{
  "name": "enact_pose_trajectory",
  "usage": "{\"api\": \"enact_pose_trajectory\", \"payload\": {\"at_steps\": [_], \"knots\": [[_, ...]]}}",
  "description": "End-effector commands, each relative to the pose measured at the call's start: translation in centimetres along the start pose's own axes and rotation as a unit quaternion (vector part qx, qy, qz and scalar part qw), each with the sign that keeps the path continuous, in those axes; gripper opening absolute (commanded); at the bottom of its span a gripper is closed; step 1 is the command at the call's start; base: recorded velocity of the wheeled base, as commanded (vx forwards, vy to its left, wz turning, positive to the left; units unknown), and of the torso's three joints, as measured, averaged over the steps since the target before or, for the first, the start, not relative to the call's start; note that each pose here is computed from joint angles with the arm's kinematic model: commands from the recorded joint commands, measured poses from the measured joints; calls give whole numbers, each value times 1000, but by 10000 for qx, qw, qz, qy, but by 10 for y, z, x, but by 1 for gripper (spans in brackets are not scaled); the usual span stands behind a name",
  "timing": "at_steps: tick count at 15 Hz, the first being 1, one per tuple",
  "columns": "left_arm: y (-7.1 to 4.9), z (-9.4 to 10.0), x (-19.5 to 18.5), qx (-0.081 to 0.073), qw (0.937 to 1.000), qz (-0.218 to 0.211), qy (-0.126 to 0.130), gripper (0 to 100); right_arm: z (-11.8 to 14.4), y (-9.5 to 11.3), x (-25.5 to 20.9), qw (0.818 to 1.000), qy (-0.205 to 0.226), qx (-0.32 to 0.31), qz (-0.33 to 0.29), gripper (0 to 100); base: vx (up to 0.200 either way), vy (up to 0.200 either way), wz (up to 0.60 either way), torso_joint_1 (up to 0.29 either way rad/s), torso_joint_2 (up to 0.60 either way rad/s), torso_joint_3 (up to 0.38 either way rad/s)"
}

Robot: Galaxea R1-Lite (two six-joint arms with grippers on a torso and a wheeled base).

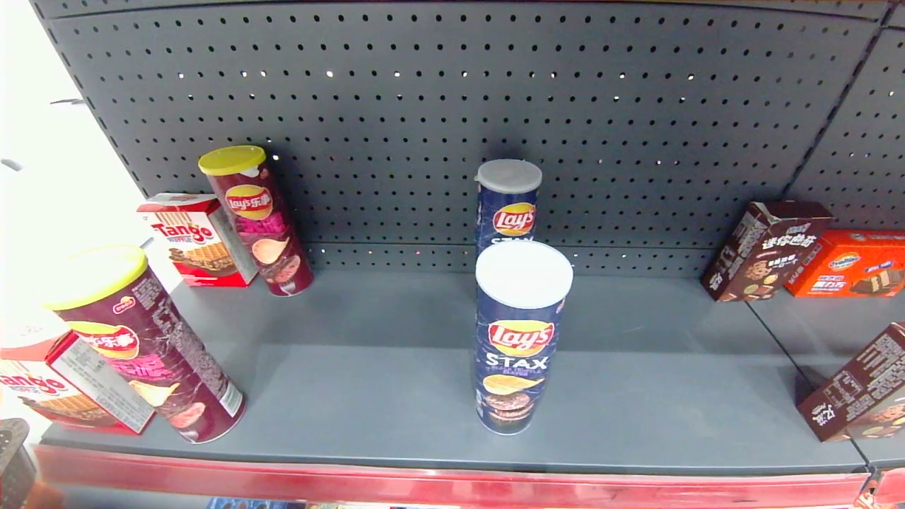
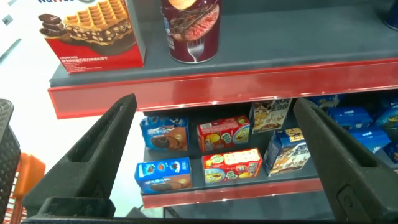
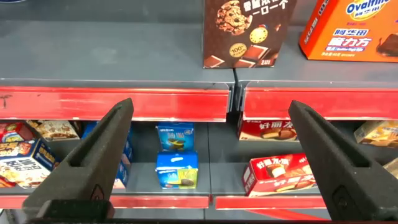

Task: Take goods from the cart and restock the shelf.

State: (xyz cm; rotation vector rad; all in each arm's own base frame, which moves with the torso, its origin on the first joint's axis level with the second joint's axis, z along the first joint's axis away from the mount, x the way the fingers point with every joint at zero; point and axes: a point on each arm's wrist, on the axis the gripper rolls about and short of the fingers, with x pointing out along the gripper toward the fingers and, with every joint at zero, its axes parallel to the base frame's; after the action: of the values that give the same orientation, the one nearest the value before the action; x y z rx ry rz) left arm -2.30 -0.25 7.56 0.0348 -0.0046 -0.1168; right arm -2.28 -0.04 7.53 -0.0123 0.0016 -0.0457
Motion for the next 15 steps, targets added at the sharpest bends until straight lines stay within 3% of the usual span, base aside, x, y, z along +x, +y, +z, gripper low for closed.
{"api": "enact_pose_trajectory", "payload": {"at_steps": [1, 3, 15], "knots": [[0, 0, 0, -5, 10000, 1, 5, 100, 0, 0, 0, 10000, 9, -8, -1, 100, 0, 0, 0, 0, 0, 0], [1, 0, 0, 18, 9999, 170, 11, 100, 0, 0, 0, 10000, 9, 0, -1, 100, 0, -100, 0, 1, 1, 1], [1, 0, 0, -74, 9998, 185, 10, 100, 0, 0, 0, 10000, 9, 0, -1, 100, 0, 0, 0, 0, 0, 0]]}}
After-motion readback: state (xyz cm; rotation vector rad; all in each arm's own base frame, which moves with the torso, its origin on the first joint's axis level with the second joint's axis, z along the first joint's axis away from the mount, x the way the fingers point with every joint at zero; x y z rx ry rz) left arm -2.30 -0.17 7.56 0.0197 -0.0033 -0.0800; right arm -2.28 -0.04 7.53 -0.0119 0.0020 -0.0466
